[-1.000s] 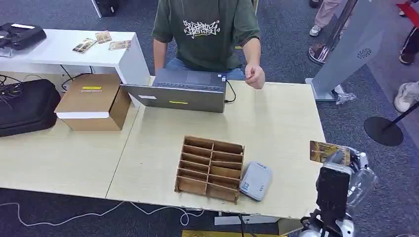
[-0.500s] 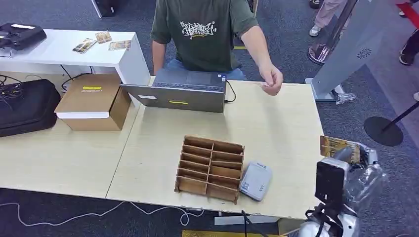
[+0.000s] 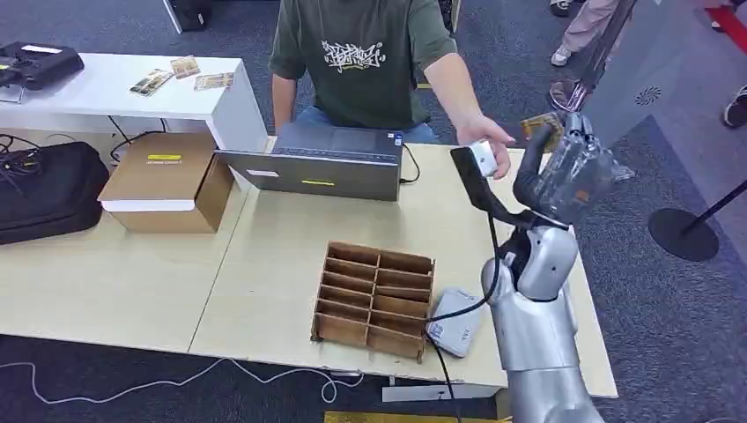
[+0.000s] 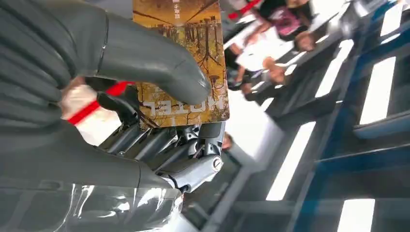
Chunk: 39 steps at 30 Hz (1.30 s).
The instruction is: Pass the card to the sensor for recognition and then transmit it.
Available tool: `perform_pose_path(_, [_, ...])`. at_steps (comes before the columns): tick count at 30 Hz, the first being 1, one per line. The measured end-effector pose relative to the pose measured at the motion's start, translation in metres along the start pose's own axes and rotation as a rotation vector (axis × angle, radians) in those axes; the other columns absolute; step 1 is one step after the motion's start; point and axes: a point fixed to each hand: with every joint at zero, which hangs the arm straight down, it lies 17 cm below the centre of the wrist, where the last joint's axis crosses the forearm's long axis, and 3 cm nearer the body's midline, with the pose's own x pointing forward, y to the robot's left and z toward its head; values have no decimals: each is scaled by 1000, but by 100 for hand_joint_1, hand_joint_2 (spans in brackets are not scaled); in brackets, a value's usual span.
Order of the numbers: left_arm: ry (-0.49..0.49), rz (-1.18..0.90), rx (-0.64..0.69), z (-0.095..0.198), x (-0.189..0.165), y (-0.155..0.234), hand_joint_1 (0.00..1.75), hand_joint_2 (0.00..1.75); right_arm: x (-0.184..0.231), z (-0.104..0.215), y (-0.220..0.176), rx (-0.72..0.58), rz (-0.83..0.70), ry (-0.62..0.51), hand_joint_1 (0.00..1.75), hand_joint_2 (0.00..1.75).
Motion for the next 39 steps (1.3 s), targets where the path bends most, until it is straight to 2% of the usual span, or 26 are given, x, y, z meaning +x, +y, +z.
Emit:
perform_pose_path(8, [6,-53,-8,0,3,3,0,0,61,-38,31,40,49,-132,175,175])
perform_pose_path(15, [16,-85,-10,0,7,4,0,0,87,-48,51,74,122,-221,175,175])
perform_pose_path(27, [18,-138,-11,-2,21,0,0,0,91,-29,67,111,165,-213,175,175])
perform_pose_path(39, [13,-133,-10,-2,23,-1,0,0,92,-12,86,158,208,-282,175,175])
